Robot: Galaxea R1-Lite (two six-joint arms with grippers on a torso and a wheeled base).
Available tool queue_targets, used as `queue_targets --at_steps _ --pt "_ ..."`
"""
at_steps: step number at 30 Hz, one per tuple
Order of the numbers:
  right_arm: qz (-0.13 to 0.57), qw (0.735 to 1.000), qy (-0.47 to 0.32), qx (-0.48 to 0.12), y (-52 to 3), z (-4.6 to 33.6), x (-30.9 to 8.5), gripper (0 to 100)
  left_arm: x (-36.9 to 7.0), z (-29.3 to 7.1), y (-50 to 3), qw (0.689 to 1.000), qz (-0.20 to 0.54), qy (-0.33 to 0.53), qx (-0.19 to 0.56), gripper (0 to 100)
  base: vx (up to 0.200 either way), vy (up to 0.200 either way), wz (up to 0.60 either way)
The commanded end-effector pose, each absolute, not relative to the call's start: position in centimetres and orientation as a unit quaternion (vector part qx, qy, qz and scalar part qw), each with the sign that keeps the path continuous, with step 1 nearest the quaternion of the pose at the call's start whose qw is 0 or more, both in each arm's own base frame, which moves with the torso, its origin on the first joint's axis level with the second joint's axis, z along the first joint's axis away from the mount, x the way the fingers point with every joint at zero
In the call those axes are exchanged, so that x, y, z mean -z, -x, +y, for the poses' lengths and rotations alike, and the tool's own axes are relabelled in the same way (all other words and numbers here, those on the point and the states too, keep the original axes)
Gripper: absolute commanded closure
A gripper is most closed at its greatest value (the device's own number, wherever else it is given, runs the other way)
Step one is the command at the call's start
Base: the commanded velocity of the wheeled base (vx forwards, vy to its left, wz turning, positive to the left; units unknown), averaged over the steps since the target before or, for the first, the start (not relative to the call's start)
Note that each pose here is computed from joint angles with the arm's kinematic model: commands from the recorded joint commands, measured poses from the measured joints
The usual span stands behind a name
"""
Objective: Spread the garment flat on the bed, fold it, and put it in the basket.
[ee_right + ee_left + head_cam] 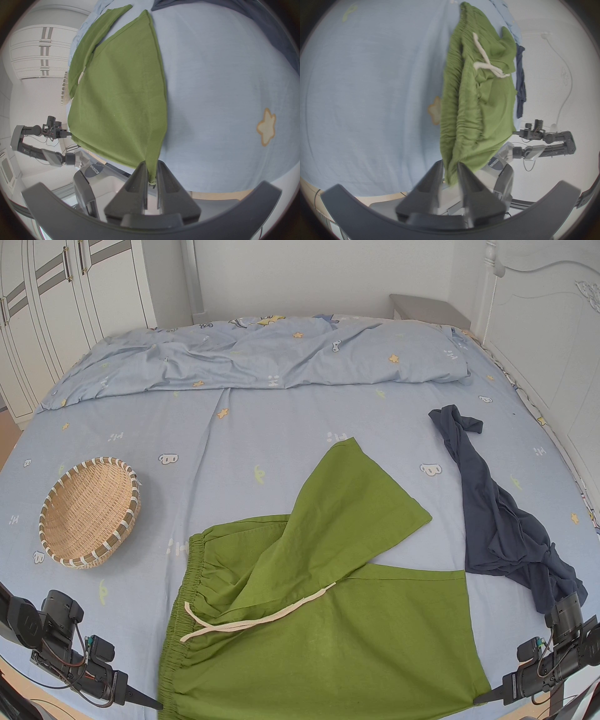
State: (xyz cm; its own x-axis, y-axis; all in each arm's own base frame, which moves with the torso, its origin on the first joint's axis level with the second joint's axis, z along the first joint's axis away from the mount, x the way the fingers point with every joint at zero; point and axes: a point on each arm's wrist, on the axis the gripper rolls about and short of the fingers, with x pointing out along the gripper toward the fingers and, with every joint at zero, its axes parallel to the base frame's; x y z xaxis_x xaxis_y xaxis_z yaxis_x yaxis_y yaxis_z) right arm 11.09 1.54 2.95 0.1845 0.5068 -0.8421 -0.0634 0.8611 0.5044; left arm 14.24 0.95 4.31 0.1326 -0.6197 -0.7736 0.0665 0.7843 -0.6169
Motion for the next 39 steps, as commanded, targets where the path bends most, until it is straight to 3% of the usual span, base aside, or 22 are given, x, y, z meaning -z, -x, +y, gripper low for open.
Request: queue_targets --at_steps 1,4,5,11,15,17,21,22,26,30,39 --pt "0.611 0.745 -0.183 -0.196 -11.1 1.6 -2.9 100 -4.1 0.8 -14.0 0.714 0.621 0.221 0.238 0 0.000 0.000 0.00" --pt "0.611 0.745 -0.183 -0.197 -11.1 1.6 -2.9 100 -4.2 0.9 -14.0 0.714 0.620 0.221 0.237 0 0.000 0.000 0.00" --pt "0.610 0.745 -0.183 -0.197 -11.1 1.6 -2.9 0 -4.1 0.9 -14.1 0.715 0.620 0.220 0.237 0 0.000 0.000 0.00" --pt "0.604 0.749 -0.186 -0.197 -11.2 1.6 -3.0 0 -4.4 0.9 -14.2 0.720 0.614 0.218 0.238 0 0.000 0.000 0.00" --pt "0.593 0.758 -0.184 -0.201 -10.9 1.5 -3.1 0 -5.5 1.0 -14.0 0.743 0.589 0.211 0.239 0 0.000 0.000 0.00" --pt "0.539 0.797 -0.172 -0.211 -10.6 1.5 -4.2 0 -7.0 1.0 -13.7 0.768 0.557 0.201 0.243 0 0.000 0.000 0.00" --pt "0.469 0.841 -0.164 -0.215 -10.1 1.4 -6.1 0 -9.3 1.0 -13.9 0.785 0.535 0.199 0.242 0 0.000 0.000 0.00" --pt "0.427 0.865 -0.167 -0.205 -10.1 1.1 -7.3 0 -10.6 1.0 -14.5 0.790 0.526 0.206 0.241 0 0.000 0.000 0.00" --pt "0.374 0.890 -0.162 -0.205 -11.1 1.0 -10.7 0 -14.0 1.2 -17.0 0.806 0.489 0.231 0.239 0 0.000 0.000 0.00" --pt "0.344 0.900 -0.157 -0.215 -13.1 1.0 -13.8 0 -16.6 1.6 -19.4 0.829 0.451 0.233 0.236 0 0.000 0.000 0.00" --pt "0.329 0.899 -0.183 -0.225 -23.0 2.0 -17.8 0 -17.6 1.4 -27.3 0.825 0.444 0.247 0.247 0 0.000 0.000 0.00"
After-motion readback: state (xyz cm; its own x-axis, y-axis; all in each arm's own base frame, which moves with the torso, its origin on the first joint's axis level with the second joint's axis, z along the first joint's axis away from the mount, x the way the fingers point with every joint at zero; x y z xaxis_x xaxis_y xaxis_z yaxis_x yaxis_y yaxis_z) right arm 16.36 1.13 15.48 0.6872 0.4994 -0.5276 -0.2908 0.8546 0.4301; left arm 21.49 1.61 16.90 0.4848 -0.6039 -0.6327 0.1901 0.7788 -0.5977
